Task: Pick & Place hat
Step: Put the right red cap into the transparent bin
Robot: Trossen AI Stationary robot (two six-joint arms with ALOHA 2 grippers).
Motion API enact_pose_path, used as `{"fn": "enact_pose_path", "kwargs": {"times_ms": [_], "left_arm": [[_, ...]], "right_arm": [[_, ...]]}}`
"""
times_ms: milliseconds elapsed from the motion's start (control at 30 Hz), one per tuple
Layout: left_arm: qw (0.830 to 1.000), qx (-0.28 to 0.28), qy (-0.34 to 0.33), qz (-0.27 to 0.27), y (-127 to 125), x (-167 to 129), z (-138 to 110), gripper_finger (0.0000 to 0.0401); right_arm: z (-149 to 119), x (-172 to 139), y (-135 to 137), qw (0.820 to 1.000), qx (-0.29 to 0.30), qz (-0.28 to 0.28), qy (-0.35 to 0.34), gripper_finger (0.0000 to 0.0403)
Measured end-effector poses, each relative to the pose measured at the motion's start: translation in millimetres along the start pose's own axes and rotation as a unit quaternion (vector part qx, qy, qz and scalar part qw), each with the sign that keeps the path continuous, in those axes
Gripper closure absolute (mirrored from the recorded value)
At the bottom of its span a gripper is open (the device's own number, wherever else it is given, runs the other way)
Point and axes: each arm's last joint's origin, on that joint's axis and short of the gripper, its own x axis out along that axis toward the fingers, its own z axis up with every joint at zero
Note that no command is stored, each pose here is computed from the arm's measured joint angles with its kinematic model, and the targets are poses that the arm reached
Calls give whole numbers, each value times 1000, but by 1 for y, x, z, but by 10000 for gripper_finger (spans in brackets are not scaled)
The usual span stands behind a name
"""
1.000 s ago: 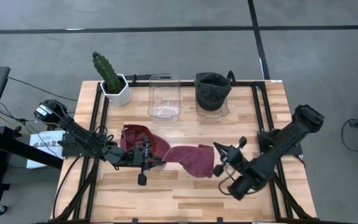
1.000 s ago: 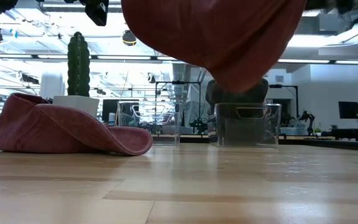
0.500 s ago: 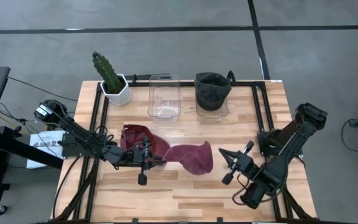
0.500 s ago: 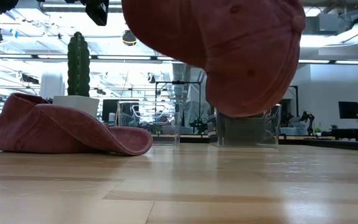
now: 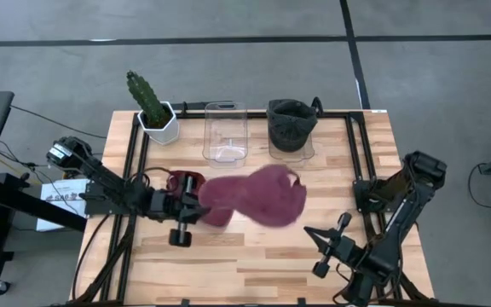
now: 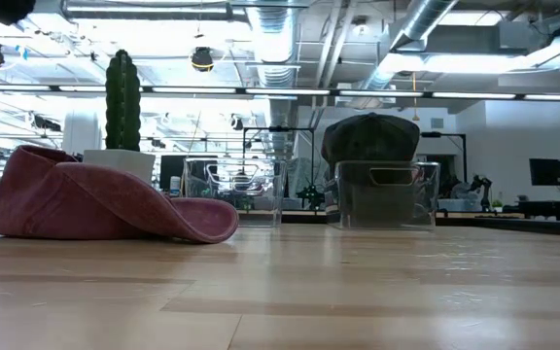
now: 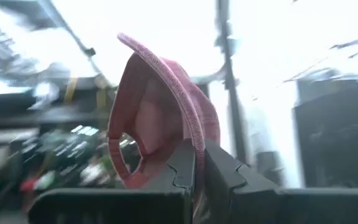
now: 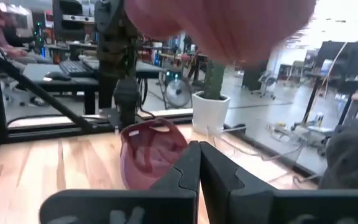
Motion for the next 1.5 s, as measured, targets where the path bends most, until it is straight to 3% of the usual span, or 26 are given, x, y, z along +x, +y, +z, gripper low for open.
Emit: {"fn": "enact_pose_path", "kwargs": {"times_ms": [300,400,500,600,700,767,867,1000,1067,1167,1233,1300,1367,1433,1500], "left_arm": [[993,-34,-75,-81,5,22,16,387],[992,-34,-78,-89,4,23,17,387],[992,-35,-80,-86,5,23,19,387],[993,-35,-79,-85,5,23,19,387],[993,-35,-80,-85,5,23,19,387],[992,-35,-83,-84,5,23,19,387],[991,-34,-98,-79,6,29,25,387],[988,-35,-138,-67,7,45,44,387],[984,-5,-169,-58,8,55,58,387],[974,71,-217,-5,16,63,89,387],[969,49,-240,27,27,64,110,387],[964,1,-265,6,31,60,122,387],[953,-33,-294,-68,25,56,130,387],[938,-37,-318,-129,12,49,137,387],[931,-16,-337,-138,3,43,146,388]], "right_arm": [[2,32,4,997,-49,-51,11,403],[3,44,10,993,-95,-38,55,403],[6,56,20,981,-162,23,107,403],[17,69,34,958,-217,143,117,403],[38,76,48,930,-249,268,38,403],[53,80,51,922,-244,298,-32,403],[71,91,48,930,-228,271,-101,403],[85,115,35,946,-194,214,-144,403],[90,127,28,955,-171,188,-154,403],[95,143,17,964,-138,157,-166,403],[96,150,13,968,-121,147,-165,403],[95,154,11,969,-123,142,-163,403],[95,154,11,968,-127,144,-160,403],[93,153,12,967,-135,149,-155,403],[93,152,13,965,-146,150,-157,403]]}}
